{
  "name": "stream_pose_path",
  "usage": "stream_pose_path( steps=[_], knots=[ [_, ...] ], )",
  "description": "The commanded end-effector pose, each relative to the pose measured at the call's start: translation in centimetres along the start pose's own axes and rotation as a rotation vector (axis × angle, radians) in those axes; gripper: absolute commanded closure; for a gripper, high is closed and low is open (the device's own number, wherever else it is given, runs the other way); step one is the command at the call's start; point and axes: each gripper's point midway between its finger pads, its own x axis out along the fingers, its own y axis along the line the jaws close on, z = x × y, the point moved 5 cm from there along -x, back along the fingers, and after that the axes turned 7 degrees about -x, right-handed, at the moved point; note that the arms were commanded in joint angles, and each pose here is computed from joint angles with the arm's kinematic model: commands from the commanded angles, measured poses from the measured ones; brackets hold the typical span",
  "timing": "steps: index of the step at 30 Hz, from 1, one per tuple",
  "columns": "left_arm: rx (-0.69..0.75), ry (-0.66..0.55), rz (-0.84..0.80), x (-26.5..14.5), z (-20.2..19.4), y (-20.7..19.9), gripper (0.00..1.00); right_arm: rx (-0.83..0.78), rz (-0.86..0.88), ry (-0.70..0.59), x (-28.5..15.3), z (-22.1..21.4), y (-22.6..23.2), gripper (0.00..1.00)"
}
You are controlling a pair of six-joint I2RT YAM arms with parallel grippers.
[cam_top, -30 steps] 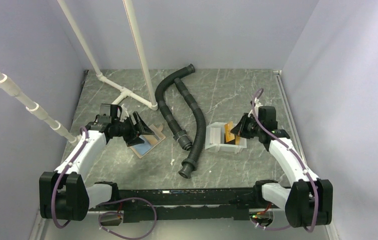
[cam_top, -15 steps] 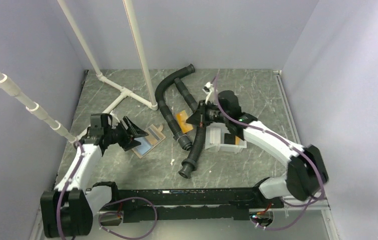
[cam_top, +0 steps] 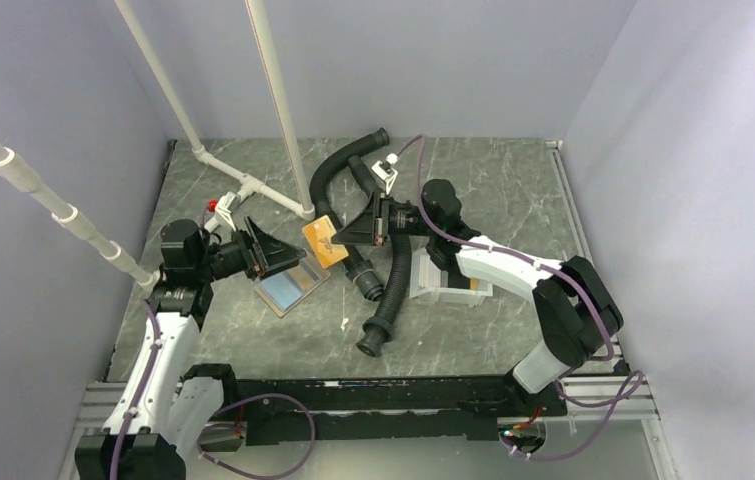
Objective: Put the credit cards into the card holder
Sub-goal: Insert the credit card into the card holder.
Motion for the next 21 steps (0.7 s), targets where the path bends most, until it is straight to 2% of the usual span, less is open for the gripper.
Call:
stream_pose_path(
  steps=[1,5,7,10,12,14,15,16,18,21],
  knots=[
    [0.075,0.033,-0.135,0.0,0.4,-2.8,0.19,-0.063,0.146,-0.026,1.1,1.4,3.3,1.0],
    [0.093,0.02,-0.168,-0.2,0.5,-3.8,0.27,-0.056,0.181,-0.031,2.0,1.5,3.5,1.0],
    [0.096,0.012,-0.161,-0.2,0.6,-3.9,0.36,-0.047,0.191,-0.027,2.5,1.4,3.5,1.0],
    [0.075,0.003,-0.102,-0.1,0.8,-3.2,0.56,-0.037,0.199,-0.027,3.0,1.1,3.3,1.0],
    [0.053,-0.008,-0.032,0.1,1.0,-2.1,0.74,-0.03,0.19,-0.029,3.3,0.9,2.9,1.0],
    [0.016,-0.032,0.078,0.2,1.3,-0.5,0.96,-0.033,0.148,-0.027,3.5,0.7,2.0,1.0],
    [-0.004,-0.045,0.147,0.2,1.4,0.6,1.0,-0.058,0.108,-0.021,3.6,0.5,1.2,0.98],
    [-0.024,-0.057,0.223,0.1,1.4,1.7,1.0,-0.084,0.054,-0.018,3.7,0.5,0.2,0.91],
    [-0.089,-0.043,0.371,-0.3,1.4,4.3,1.0,-0.154,-0.132,-0.009,4.0,0.5,-2.7,0.67],
    [-0.205,0.011,0.506,-0.9,1.6,8.0,1.0,-0.228,-0.297,0.059,4.5,-0.3,-6.0,0.56]
  ],
)
